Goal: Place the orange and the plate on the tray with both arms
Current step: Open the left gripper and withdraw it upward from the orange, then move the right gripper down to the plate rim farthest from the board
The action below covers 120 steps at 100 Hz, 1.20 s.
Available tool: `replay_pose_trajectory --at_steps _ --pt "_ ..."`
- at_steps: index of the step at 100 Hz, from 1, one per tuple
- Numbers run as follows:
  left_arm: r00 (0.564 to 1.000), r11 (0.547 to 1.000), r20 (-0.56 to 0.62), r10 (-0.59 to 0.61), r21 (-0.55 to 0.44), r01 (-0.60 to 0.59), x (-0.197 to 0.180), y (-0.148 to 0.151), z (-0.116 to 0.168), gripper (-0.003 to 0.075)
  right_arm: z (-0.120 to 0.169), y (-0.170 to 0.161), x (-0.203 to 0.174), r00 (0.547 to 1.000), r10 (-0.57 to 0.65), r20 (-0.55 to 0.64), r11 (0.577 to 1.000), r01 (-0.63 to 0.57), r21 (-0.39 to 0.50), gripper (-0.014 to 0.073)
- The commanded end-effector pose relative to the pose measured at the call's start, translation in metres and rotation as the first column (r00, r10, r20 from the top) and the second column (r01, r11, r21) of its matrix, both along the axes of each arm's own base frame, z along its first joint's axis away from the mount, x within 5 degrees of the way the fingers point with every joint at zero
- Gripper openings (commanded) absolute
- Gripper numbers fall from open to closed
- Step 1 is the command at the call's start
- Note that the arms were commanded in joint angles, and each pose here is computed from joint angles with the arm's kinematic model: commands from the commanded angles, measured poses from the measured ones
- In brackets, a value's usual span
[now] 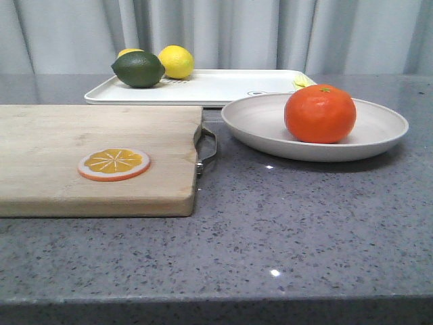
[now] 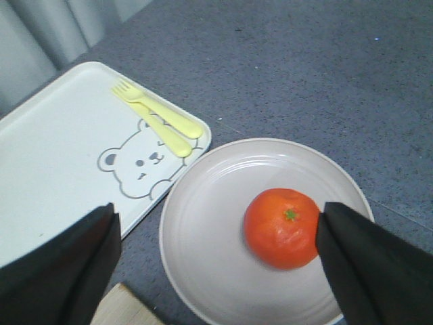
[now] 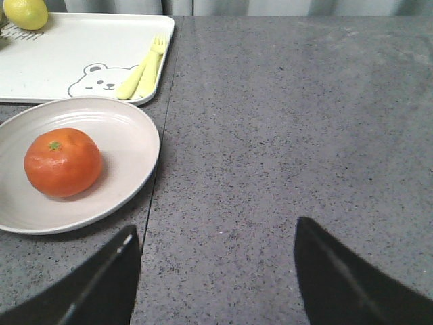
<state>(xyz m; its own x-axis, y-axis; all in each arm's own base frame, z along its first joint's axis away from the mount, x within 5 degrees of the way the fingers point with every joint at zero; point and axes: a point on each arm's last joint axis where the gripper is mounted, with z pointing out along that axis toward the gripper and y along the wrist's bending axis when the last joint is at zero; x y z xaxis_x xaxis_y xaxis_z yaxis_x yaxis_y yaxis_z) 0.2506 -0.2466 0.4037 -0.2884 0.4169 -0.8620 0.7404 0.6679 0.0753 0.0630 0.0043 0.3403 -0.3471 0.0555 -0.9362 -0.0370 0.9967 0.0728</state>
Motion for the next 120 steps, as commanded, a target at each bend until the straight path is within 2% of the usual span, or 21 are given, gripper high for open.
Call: replay_pose_trajectory --at_steps 1,19,31,48,63,89,97,108,120 --pt "0.990 0.992 0.128 0.051 -0.122 -0.035 -0.018 0.028 0.029 0.0568 0.015 0.000 0.003 0.997 -0.004 0.083 1.000 0.004 -0.004 0.0495" --pt "0.975 0.979 0.125 0.182 -0.118 -0.168 -0.032 0.089 0.010 0.0568 0.015 0.000 0.003 0.997 -0.004 0.083 1.000 0.004 -0.004 0.0495" --pt "0.946 0.950 0.113 0.303 -0.119 -0.290 -0.041 0.133 -0.005 0.0568 0.015 0.000 0.003 0.997 -0.004 0.083 1.000 0.004 -0.004 0.0495" --pt "0.906 0.912 0.144 0.398 -0.173 -0.373 -0.071 0.170 -0.023 0.0568 0.015 0.000 0.003 0.997 -0.004 0.083 1.000 0.004 -0.004 0.0495" --pt "0.892 0.891 0.142 0.429 -0.232 -0.391 -0.096 0.184 -0.044 0.0568 0.015 0.000 0.003 0.997 -0.004 0.083 1.000 0.004 -0.004 0.0495" --pt "0.869 0.867 0.135 0.475 -0.239 -0.437 -0.120 0.201 -0.085 0.0568 0.016 0.000 0.003 0.996 -0.003 0.084 1.000 0.004 -0.003 0.0495" --pt "0.868 0.865 0.131 0.479 -0.235 -0.442 -0.121 0.202 -0.089 0.0568 0.016 0.000 0.003 0.996 0.000 0.086 1.000 -0.001 0.008 0.0495" --pt "0.868 0.865 0.132 0.479 -0.237 -0.442 -0.121 0.202 -0.089 0.0568 0.018 0.004 0.005 0.994 0.017 0.107 0.997 -0.025 0.071 0.0495" --pt "0.868 0.865 0.132 0.479 -0.237 -0.442 -0.121 0.202 -0.089 0.0568 0.019 0.008 0.022 0.994 0.037 0.102 0.992 -0.049 0.116 0.0495"
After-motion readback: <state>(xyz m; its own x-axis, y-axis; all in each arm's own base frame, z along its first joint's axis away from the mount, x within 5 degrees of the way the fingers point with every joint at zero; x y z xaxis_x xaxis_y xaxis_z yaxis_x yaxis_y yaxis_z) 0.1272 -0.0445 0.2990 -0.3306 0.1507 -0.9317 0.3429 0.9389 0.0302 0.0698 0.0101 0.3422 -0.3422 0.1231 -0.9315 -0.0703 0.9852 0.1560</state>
